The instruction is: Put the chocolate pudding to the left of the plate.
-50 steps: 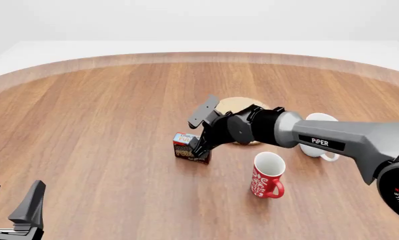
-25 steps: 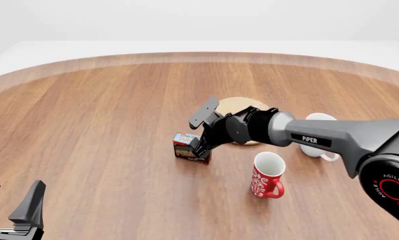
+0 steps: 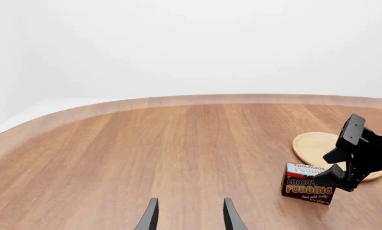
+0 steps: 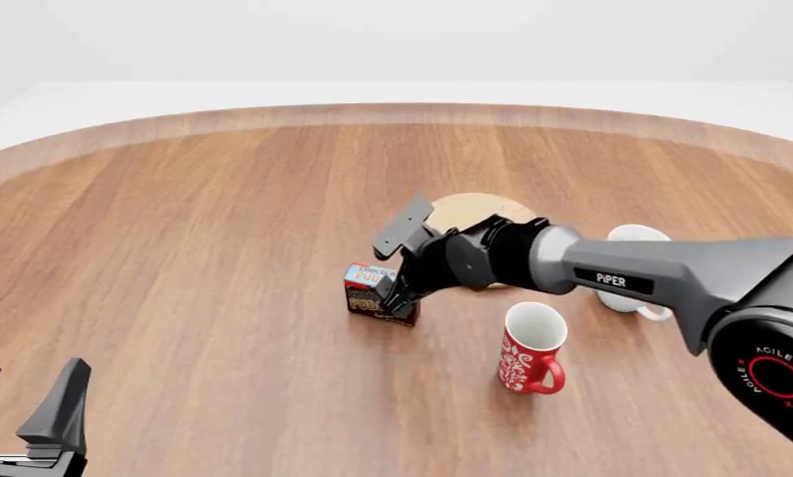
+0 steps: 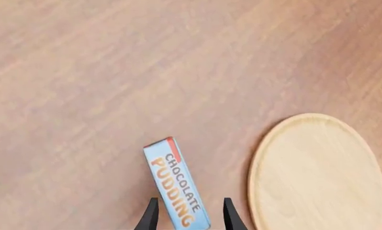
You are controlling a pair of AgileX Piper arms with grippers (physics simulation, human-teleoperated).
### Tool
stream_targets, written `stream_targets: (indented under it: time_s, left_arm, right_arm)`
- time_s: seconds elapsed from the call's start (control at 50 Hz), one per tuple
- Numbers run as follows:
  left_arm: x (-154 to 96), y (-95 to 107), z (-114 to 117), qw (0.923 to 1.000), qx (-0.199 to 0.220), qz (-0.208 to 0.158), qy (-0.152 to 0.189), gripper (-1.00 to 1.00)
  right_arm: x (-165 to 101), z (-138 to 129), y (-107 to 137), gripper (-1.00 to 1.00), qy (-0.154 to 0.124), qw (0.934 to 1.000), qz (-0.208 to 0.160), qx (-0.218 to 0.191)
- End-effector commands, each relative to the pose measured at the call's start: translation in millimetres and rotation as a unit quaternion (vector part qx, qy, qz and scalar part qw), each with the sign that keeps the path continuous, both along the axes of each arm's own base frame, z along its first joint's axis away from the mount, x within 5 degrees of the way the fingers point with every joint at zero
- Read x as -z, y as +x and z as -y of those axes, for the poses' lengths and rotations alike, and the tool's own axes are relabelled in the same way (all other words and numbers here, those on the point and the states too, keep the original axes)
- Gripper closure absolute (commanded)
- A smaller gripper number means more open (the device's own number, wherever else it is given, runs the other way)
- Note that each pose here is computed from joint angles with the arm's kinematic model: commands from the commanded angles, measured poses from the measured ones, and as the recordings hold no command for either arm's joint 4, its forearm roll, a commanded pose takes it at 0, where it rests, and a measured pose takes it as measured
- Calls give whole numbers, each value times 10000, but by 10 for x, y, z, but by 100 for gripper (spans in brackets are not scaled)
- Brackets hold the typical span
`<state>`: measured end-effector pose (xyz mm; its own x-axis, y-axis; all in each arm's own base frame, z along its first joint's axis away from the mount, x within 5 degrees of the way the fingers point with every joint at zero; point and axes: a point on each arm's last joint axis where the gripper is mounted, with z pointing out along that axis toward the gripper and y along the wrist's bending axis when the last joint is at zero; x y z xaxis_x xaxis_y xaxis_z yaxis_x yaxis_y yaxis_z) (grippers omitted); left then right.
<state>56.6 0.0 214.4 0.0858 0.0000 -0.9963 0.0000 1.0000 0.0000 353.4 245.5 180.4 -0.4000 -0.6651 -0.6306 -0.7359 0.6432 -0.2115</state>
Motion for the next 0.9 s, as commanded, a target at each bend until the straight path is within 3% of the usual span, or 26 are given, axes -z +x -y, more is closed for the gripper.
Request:
stream_targets:
  time_s: [0.02,0.74,0.76,0.9]
  left_arm:
    - [0,0,0,10000,0,0,0,-100]
    - [0,0,0,10000,0,0,0,-100]
    - [0,0,0,10000,0,0,0,-100]
    - [0,0,0,10000,0,0,0,-100]
  right_arm:
    - [22,-16,6,-100,6,10000,-5,-3]
    - [125,-62,9,-100,-5,10000,-50,-25]
    - [147,-39,27,100,-80,9999,-25,-77]
    - [120,-38,-2,100,-29,10000,4,-66]
